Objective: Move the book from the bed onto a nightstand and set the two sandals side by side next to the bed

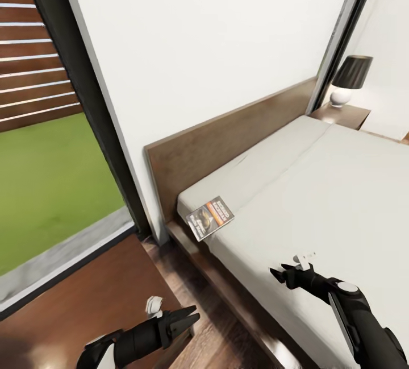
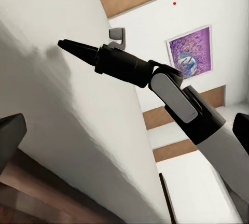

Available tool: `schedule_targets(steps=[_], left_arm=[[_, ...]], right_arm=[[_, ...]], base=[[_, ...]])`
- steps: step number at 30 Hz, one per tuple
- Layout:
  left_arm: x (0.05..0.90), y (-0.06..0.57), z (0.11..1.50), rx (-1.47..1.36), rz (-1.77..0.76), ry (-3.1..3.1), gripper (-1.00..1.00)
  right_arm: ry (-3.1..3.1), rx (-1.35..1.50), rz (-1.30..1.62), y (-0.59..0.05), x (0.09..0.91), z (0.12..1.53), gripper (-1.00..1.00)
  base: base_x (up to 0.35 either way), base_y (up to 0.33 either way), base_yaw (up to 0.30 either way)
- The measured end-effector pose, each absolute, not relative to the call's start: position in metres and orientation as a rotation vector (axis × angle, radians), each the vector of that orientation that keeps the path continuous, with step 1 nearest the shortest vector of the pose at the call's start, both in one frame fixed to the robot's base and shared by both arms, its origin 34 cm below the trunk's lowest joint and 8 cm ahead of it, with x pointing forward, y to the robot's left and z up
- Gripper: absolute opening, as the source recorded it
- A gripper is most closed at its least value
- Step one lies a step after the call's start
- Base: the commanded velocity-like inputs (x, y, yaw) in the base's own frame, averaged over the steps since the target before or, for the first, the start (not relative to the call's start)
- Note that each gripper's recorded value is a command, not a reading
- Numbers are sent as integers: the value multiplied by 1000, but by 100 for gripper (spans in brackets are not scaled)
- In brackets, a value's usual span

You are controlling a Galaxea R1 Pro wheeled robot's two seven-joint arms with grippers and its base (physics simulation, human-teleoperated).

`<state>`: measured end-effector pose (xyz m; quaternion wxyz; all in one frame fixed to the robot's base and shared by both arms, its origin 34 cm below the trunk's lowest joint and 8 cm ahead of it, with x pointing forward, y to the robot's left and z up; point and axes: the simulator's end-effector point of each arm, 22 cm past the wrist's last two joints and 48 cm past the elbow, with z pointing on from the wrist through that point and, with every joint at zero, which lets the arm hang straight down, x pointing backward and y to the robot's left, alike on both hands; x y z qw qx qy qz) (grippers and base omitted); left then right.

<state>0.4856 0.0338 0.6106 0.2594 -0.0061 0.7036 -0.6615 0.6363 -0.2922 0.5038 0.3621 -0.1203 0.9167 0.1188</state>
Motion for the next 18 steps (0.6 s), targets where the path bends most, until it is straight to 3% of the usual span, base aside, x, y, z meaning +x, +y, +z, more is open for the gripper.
schedule_targets(steps=[14, 18], left_arm=[[485, 34, 610, -17, -1793, 1907, 100], [485, 34, 610, -17, -1792, 1908, 100]], right_arm=[[2360, -316, 297, -293, 637, 504, 100], [2362, -307, 312, -291, 636, 504, 100]], base=[[0, -2, -40], [0, -179, -1]])
